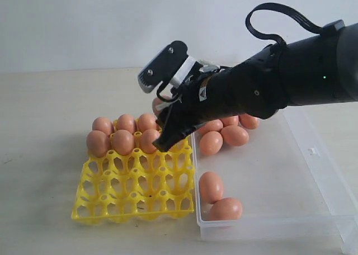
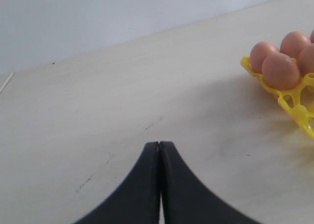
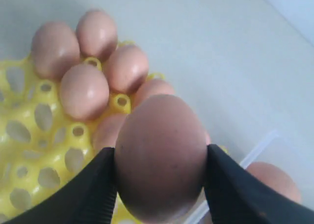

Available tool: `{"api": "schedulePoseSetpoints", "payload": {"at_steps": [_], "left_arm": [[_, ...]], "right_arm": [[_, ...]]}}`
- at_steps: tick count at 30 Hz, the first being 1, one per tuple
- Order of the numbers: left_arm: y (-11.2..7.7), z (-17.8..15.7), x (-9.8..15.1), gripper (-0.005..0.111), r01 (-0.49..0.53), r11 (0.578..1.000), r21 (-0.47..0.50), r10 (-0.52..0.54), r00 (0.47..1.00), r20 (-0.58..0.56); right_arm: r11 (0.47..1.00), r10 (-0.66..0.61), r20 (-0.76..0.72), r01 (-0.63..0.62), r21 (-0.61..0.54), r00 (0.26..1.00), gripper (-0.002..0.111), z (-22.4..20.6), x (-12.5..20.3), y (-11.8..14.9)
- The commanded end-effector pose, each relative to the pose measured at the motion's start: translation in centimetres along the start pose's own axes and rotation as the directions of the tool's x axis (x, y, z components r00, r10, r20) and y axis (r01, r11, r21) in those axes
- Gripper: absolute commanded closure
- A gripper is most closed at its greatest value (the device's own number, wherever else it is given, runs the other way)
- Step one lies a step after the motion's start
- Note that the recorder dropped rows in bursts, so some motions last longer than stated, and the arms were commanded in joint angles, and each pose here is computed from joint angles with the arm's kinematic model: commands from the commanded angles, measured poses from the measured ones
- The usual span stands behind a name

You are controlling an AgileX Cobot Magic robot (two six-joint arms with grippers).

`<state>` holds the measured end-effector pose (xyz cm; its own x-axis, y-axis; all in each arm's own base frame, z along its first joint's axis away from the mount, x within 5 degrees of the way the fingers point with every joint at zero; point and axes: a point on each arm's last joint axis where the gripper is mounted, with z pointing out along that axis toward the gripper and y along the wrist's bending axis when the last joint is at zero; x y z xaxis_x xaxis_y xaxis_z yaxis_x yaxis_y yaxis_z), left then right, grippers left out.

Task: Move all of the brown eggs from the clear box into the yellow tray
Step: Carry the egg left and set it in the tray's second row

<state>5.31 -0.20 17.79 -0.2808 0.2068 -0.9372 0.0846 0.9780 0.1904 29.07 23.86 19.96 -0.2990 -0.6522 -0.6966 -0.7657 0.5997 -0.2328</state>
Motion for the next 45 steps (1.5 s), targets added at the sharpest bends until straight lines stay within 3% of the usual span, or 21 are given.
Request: {"api": "schedulePoseSetpoints", "payload": {"at_steps": [1,6,10,28,30,33,38,41,45], "left_arm": [[0.0,-0.1,-0.2,0.107,0.015,1.000,-0.001,-0.015,1.000,0.021],[0.0,-0.1,-0.2,0.107,0.015,1.000,-0.001,-0.015,1.000,0.021],[0.0,-0.1,-0.2,0.107,0.015,1.000,-0.001,-0.015,1.000,0.021],[0.0,-0.1,-0.2,0.107,0.015,1.000,-0.001,-0.015,1.000,0.021],[0.0,-0.1,-0.2,0.107,0.015,1.000,-0.001,-0.015,1.000,0.021],[0.0,-0.1,-0.2,0.107,0.015,1.000,-0.001,-0.015,1.000,0.021],[0.0,-0.1,-0.2,0.107,0.015,1.000,-0.001,-0.015,1.000,0.021],[0.0,-0.1,-0.2,0.107,0.015,1.000,-0.001,-0.015,1.000,0.021],[0.0,-0.1,-0.2,0.107,0.015,1.000,-0.001,-0.015,1.000,0.021]], "right_arm": [[0.951,0.297,0.221,-0.309,0.022,0.929,0.108,0.6,-0.1,-1.0],[0.918,0.360,0.462,-0.396,-0.020,0.811,0.108,1.5,2.6,-0.2],[0.899,0.402,0.513,-0.434,-0.062,0.759,0.108,2.6,4.8,0.1],[0.896,0.420,0.431,-0.441,-0.056,0.799,0.108,5.1,7.4,0.6],[0.895,0.421,0.427,-0.442,-0.055,0.800,0.101,5.2,7.5,0.7],[0.896,0.421,0.423,-0.441,-0.056,0.803,0.081,5.3,7.6,0.7],[0.895,0.422,0.421,-0.442,-0.055,0.803,0.031,5.4,7.7,0.7],[0.895,0.422,0.421,-0.442,-0.055,0.803,0.028,5.4,7.7,0.7],[0.899,0.412,0.445,-0.434,-0.057,0.795,0.038,4.5,6.7,0.4]]}}
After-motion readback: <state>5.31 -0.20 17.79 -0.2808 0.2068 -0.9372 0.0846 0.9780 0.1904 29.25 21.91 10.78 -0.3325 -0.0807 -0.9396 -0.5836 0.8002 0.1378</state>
